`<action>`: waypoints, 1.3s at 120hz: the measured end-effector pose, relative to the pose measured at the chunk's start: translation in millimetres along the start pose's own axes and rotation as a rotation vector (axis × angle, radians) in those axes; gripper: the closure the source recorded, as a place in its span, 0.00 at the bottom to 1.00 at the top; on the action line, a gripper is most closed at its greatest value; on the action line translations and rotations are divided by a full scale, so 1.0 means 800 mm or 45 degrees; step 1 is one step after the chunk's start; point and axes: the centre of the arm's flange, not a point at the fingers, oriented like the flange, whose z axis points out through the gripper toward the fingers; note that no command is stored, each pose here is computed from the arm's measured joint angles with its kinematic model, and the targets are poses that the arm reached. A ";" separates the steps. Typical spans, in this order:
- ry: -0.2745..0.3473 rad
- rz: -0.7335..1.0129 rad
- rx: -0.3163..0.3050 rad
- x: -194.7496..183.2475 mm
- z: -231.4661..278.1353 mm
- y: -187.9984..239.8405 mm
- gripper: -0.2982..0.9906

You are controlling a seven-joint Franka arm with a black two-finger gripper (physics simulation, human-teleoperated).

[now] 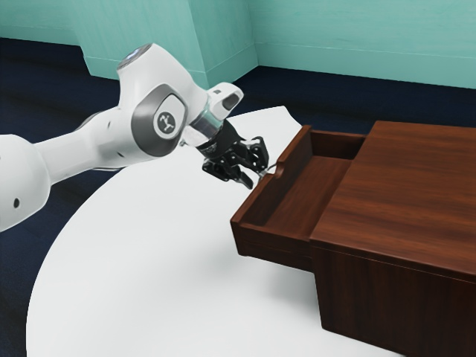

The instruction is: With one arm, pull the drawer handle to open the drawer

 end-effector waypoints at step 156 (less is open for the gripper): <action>0.029 -0.073 0.045 0.004 -0.010 -0.028 0.61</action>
